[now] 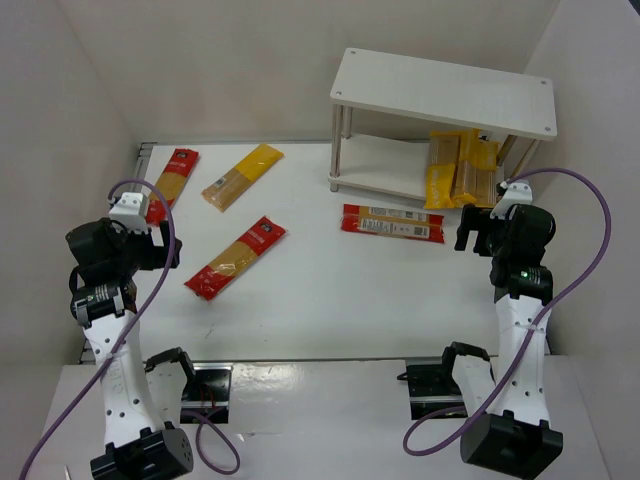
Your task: Place and organize the pasta boxes and bags onto the shelf
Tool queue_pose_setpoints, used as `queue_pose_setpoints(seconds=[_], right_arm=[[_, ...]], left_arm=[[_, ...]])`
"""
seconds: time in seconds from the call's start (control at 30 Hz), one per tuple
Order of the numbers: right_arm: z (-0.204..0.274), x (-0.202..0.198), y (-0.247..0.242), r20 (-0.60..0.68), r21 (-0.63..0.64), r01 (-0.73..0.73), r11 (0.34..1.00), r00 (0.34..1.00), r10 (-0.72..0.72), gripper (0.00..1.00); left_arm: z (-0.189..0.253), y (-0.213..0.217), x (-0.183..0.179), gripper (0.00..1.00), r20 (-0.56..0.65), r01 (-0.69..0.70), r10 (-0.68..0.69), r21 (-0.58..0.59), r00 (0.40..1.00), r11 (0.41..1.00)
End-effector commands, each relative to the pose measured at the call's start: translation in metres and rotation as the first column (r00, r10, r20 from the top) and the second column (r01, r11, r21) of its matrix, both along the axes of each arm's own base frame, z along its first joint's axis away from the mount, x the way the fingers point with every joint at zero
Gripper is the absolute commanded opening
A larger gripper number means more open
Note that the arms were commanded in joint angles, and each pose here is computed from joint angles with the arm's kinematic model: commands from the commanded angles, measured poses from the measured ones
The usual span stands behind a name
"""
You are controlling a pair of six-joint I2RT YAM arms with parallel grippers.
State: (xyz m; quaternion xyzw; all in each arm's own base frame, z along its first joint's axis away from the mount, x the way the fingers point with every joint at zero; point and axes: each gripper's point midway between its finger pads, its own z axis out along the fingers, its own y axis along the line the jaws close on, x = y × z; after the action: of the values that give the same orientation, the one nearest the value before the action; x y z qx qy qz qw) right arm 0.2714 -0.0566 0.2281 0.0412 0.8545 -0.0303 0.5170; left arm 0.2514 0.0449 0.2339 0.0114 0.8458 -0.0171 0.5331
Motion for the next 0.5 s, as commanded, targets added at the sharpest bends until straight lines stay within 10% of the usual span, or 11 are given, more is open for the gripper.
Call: queue_pose_setpoints(seconds=[0.0,0.47], right_arm=[[0.014,0.001,-0.003,0.056,-0.013,0.012,1.000,0.998,-0.011,0.99],[0.015,0.000,0.046,0.064,-0.033,-0.283,0.959,0.957,0.284,0.99]], left_arm=[[0.010,-0.003,0.002,1.00,0.040,0.032,-0.032,0.016,0.999,0.999],[0.012,-0.004,0.001,1.00,0.048,0.031,-0.032,0.020,0.998,0.999]])
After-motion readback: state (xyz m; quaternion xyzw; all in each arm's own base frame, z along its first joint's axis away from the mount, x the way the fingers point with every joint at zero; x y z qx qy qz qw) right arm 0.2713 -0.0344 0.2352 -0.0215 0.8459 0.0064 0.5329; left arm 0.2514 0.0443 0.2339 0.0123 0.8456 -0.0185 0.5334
